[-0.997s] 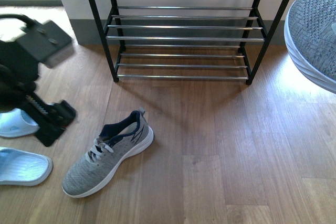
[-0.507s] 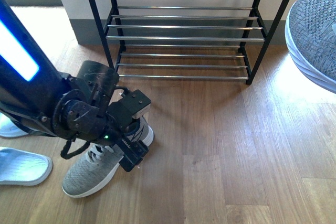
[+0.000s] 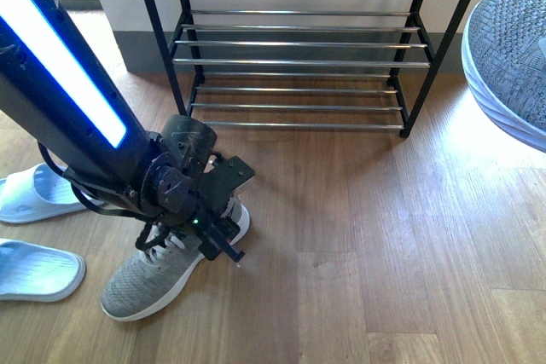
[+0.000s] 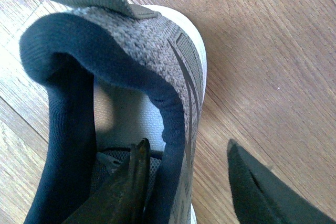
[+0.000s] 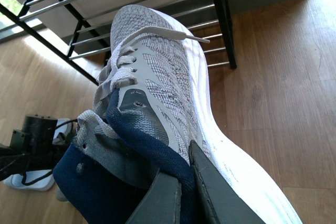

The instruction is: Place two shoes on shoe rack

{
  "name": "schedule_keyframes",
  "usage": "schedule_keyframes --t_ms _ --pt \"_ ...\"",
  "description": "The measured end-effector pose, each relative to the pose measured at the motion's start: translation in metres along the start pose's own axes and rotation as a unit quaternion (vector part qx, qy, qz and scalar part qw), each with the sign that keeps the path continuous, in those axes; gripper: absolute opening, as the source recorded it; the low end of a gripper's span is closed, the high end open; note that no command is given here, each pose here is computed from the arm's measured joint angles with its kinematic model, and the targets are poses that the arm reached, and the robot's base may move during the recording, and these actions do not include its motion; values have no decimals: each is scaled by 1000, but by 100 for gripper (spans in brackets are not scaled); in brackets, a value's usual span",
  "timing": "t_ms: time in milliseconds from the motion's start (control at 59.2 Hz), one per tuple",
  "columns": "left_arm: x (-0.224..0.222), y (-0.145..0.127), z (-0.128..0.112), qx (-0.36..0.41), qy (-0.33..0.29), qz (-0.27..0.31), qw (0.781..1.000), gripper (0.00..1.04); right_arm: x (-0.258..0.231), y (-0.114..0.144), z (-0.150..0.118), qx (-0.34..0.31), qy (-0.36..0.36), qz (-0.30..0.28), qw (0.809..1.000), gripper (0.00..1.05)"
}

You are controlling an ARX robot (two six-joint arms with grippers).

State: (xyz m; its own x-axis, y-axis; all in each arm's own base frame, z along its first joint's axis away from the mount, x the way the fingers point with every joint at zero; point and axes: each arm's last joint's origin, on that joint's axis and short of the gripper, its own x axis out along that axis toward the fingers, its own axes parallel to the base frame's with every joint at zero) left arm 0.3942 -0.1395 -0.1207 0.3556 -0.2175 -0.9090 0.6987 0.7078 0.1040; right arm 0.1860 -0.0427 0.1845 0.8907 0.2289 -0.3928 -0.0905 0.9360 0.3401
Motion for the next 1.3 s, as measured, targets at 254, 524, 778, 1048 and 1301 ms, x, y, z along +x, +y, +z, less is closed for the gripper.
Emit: schedule_keyframes --t_ms 254,524,778,1048,1301 --pt "2 0 1 56 -3 -6 998 2 0 0 0 0 0 0 1000 1" --pt "-16 -10 -14 297 17 -66 952 2 0 0 0 0 0 0 1000 1" --pt "-44 -7 -16 543 -7 -59 838 2 0 0 0 0 0 0 1000 1" --pt "-51 -17 -35 703 -43 -58 707 2 0 0 0 0 0 0 1000 1" --pt "-57 -36 -41 695 -89 23 713 40 0 0 0 0 0 0 1000 1"
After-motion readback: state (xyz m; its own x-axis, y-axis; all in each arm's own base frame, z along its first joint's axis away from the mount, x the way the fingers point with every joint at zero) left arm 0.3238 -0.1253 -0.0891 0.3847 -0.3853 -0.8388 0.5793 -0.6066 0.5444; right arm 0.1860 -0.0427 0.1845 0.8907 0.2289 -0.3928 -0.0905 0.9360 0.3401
